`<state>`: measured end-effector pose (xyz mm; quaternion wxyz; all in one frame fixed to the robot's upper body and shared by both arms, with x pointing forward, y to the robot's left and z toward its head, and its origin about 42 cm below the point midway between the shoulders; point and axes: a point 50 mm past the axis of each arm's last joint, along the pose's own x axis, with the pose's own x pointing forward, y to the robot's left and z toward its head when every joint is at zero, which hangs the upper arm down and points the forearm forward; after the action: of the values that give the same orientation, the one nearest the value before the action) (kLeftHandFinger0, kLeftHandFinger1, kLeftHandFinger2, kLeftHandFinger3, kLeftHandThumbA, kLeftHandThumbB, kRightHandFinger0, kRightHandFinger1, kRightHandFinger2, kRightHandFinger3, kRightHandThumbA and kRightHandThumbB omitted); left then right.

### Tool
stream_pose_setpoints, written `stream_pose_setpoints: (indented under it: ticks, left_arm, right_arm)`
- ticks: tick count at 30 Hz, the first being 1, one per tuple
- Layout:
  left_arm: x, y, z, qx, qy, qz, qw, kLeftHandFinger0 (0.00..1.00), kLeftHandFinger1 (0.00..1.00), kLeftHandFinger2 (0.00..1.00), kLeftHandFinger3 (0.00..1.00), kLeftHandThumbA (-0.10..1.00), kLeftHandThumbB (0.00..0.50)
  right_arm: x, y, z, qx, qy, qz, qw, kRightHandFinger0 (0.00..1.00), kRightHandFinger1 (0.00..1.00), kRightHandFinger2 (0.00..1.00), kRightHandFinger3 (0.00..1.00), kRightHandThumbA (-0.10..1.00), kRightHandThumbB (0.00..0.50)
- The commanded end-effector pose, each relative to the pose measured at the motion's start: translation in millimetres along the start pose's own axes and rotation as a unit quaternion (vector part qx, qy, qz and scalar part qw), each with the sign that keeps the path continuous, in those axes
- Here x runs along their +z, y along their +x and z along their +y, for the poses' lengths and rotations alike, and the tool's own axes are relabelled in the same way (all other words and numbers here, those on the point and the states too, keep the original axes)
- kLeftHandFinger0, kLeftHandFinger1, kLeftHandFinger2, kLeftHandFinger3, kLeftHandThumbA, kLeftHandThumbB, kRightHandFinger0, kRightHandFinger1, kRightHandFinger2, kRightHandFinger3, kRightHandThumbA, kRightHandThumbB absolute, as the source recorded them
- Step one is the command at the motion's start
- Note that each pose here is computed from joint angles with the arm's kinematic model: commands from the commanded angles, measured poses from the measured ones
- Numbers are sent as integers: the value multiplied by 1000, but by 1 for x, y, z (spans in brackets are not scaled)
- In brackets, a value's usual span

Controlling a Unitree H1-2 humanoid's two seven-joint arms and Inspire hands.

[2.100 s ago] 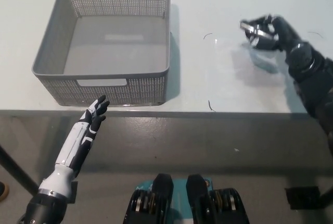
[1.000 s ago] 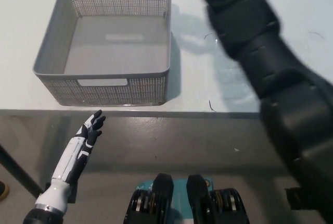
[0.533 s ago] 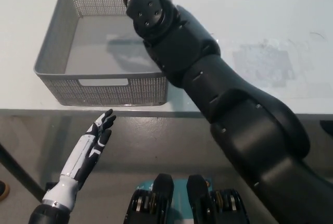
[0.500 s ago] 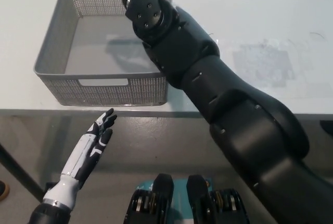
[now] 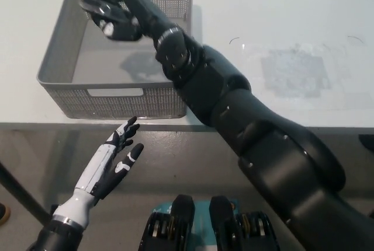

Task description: Use the right hand to pick up a webcam and put it into a container on the left side

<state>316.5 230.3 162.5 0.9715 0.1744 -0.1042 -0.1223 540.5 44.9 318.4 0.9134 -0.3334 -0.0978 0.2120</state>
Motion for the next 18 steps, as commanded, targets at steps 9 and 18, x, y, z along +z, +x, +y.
stream_pose_setpoints:
  ticks: [9, 18]
  left_arm:
    - [20, 11, 10, -5, 28, -39, 999, 1000, 1000, 1000, 1000, 883, 78]
    - [26, 17, 12, -11, 36, -48, 998, 1000, 1000, 1000, 1000, 904, 93]
  right_arm:
    - [-13, 0, -19, -23, -66, 18, 997, 0, 347, 729, 656, -100, 218]
    - [-12, 2, -31, 1, -122, 42, 992, 553, 925, 1000, 1000, 197, 250]
